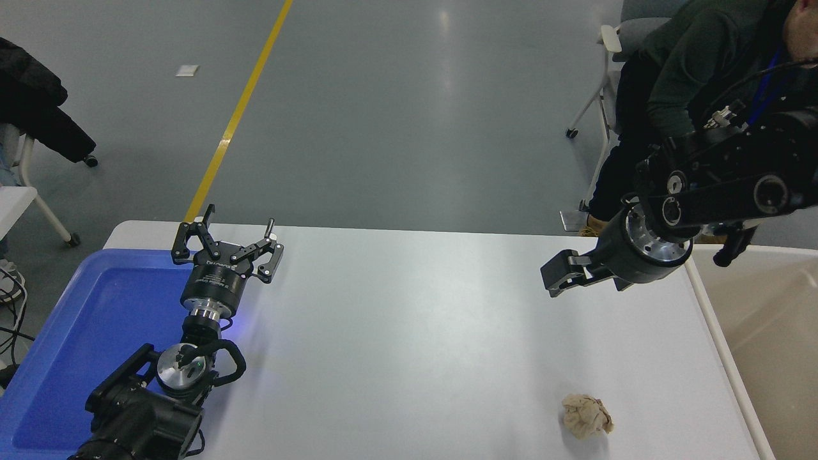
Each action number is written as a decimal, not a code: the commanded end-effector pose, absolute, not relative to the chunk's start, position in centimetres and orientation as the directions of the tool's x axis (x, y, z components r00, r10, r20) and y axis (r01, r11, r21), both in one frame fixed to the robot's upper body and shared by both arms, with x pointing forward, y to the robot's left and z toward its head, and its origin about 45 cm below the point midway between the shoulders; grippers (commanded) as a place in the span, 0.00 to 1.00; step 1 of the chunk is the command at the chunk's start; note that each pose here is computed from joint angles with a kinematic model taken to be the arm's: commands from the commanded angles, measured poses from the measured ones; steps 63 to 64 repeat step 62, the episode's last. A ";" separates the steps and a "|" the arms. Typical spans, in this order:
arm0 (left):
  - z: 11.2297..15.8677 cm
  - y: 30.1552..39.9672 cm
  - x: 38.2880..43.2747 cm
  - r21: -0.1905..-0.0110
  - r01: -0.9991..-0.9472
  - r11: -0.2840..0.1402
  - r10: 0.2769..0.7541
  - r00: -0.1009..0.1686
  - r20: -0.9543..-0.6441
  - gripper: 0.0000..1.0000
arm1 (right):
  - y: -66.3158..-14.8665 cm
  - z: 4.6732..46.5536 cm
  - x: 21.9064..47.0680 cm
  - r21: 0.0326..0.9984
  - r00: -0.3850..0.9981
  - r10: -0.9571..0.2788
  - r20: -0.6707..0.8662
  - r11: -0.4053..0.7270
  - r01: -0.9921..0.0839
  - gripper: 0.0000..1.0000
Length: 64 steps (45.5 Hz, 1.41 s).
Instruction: Pick up foil plate and place in dustbin
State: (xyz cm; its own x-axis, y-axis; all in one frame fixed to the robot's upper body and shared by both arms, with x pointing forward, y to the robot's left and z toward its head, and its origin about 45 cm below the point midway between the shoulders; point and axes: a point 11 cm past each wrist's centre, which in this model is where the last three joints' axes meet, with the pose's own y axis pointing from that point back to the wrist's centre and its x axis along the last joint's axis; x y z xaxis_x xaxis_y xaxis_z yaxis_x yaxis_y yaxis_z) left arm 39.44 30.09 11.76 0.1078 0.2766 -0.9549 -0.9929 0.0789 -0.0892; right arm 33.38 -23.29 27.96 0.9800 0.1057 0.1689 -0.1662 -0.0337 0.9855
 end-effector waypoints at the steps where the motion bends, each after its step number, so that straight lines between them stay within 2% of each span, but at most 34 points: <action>1: 11.77 30.06 39.45 -0.089 -0.993 0.081 0.277 0.108 -0.955 0.99 | -22.7 27.3 32.1 0.997 0.996 0.058 0.072 -0.045 -0.070 1.00; 30: 11.71 30.08 39.40 -0.088 -0.993 0.080 0.277 0.107 -0.955 0.99 | -24.1 28.2 32.1 0.998 0.998 0.027 0.061 -0.016 -0.061 1.00; 31: 11.82 30.07 39.47 -0.091 -0.993 0.080 0.276 0.110 -0.955 0.99 | -24.1 28.2 32.1 0.998 0.998 0.025 0.061 -0.017 -0.061 1.00; 35: 11.71 30.08 39.40 -0.088 -0.993 0.080 0.277 0.107 -0.955 0.99 | -24.4 28.2 32.1 0.998 0.998 0.022 0.060 -0.010 -0.059 1.00; 38: 11.81 30.03 39.47 -0.090 -0.993 0.081 0.276 0.110 -0.955 0.99 | -24.7 28.5 32.1 0.998 0.998 0.018 0.058 -0.003 -0.058 1.00; 64: 11.71 30.08 39.40 -0.088 -0.993 0.080 0.277 0.107 -0.955 0.99 | -25.5 31.1 32.7 0.996 0.996 0.000 0.085 -0.016 -0.085 1.00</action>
